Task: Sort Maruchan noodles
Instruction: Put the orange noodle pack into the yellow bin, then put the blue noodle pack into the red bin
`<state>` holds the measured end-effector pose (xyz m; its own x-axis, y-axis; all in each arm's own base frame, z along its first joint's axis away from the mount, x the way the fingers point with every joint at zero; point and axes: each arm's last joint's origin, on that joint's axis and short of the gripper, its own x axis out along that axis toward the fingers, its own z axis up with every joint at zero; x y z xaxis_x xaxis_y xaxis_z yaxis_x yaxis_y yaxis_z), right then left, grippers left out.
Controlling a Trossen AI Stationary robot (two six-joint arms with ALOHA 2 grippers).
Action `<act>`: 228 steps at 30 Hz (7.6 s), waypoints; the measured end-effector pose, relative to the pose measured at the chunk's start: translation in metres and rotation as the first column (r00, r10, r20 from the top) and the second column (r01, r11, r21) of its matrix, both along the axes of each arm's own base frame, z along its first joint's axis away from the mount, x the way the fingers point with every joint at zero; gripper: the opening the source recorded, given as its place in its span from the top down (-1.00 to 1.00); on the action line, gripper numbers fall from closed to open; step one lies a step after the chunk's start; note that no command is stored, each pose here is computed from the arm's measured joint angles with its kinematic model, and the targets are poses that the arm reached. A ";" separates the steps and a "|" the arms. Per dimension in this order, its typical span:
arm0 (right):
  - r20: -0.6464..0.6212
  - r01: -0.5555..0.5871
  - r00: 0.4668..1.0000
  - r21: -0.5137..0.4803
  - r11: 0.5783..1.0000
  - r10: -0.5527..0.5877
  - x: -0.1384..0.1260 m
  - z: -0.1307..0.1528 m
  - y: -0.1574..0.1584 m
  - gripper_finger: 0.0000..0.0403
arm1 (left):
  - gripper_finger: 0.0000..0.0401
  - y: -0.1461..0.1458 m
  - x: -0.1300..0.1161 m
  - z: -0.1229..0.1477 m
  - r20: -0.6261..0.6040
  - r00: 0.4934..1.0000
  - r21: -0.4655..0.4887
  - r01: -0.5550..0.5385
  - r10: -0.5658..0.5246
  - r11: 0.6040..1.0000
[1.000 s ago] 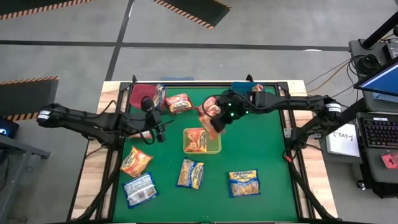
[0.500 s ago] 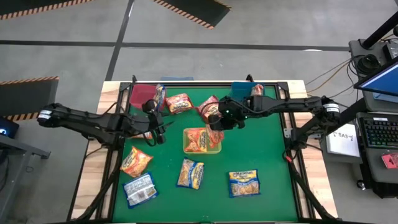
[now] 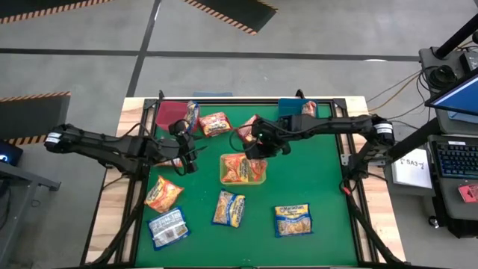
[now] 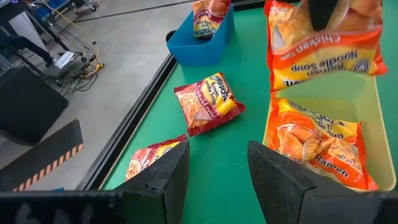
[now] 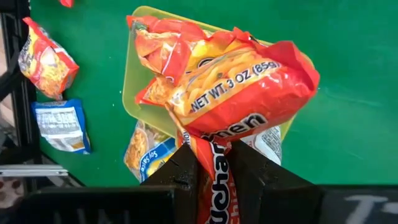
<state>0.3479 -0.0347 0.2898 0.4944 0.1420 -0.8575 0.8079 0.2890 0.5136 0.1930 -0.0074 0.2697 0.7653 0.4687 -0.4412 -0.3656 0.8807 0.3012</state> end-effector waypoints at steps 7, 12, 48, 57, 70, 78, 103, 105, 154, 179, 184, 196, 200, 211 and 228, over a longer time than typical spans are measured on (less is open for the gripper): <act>-0.037 -0.047 0.998 0.011 0.999 0.047 -0.002 0.009 0.008 0.73 | 0.27 0.000 0.000 0.000 0.000 1.000 0.000 0.000 0.000 1.000; -0.071 -0.070 0.995 -0.004 0.998 0.070 -0.003 0.005 0.007 0.73 | 0.27 0.000 0.000 0.000 0.001 1.000 -0.001 0.000 0.000 1.000; -0.177 -0.105 0.982 -0.214 0.971 0.067 0.020 -0.034 0.011 0.51 | 0.27 0.000 0.000 0.000 0.002 1.000 -0.001 0.000 0.000 1.000; -0.202 -0.138 0.974 -0.183 0.973 0.100 0.011 -0.025 0.008 0.23 | 0.27 0.000 0.000 0.000 0.004 1.000 -0.003 -0.001 0.001 1.000; -0.205 -0.452 0.892 -0.420 0.787 0.402 0.010 -0.004 0.018 0.78 | 0.27 -0.001 0.000 0.000 0.003 1.000 -0.032 0.022 -0.022 0.999; -0.105 -0.567 0.731 -0.643 0.514 0.674 0.013 0.002 0.067 0.95 | 0.27 -0.004 0.002 0.004 0.037 0.995 -0.114 0.097 -0.093 0.989; 0.033 -0.153 0.406 -0.983 0.104 0.913 -0.092 0.009 0.103 0.96 | 0.27 -0.037 0.062 -0.031 -0.084 0.971 -0.759 0.082 -0.222 0.646; 0.033 -0.113 0.394 -0.990 0.084 0.919 -0.100 0.018 0.101 0.96 | 0.27 -0.044 0.071 -0.038 -0.113 0.962 -0.817 0.052 -0.248 0.574; -0.097 0.198 0.194 -0.971 -0.135 0.976 -0.168 0.020 0.091 0.96 | -0.19 -0.183 0.093 -0.101 -0.195 0.972 -0.771 -0.234 0.130 0.593; -0.039 0.143 0.191 -0.987 -0.068 0.981 -0.168 0.017 0.091 0.96 | -0.20 -0.162 0.091 -0.121 -0.242 0.881 -0.758 -0.433 0.406 0.487; -0.021 0.131 0.191 -0.990 -0.047 0.981 -0.168 0.016 0.091 0.96 | -0.20 -0.162 0.092 -0.122 -0.225 0.885 -0.770 -0.418 0.407 0.482; 0.017 0.085 0.192 -0.996 0.001 0.981 -0.168 0.014 0.091 0.96 | -0.17 -0.171 0.107 -0.150 -0.168 0.897 -0.804 -0.364 0.408 0.470; 0.033 0.078 0.193 -0.997 0.018 0.981 -0.168 0.014 0.091 0.96 | -0.09 -0.171 0.107 -0.151 -0.172 0.900 -0.806 -0.362 0.401 0.467; 0.039 0.072 0.194 -0.997 0.025 0.980 -0.168 0.013 0.091 0.96 | 0.50 -0.172 0.107 -0.150 -0.184 0.910 -0.804 -0.356 0.371 0.476; 0.026 0.077 0.194 -0.997 0.012 0.981 -0.168 0.013 0.091 0.96 | 0.98 -0.169 0.100 -0.090 -0.074 0.993 -0.716 -0.121 0.097 0.687</act>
<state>0.1801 0.0566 0.3032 0.9454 0.3193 -0.0660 -0.3238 0.8959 -0.3042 0.2935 -0.1763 0.1795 0.7114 0.0791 -0.6983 -0.4750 0.7864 -0.3949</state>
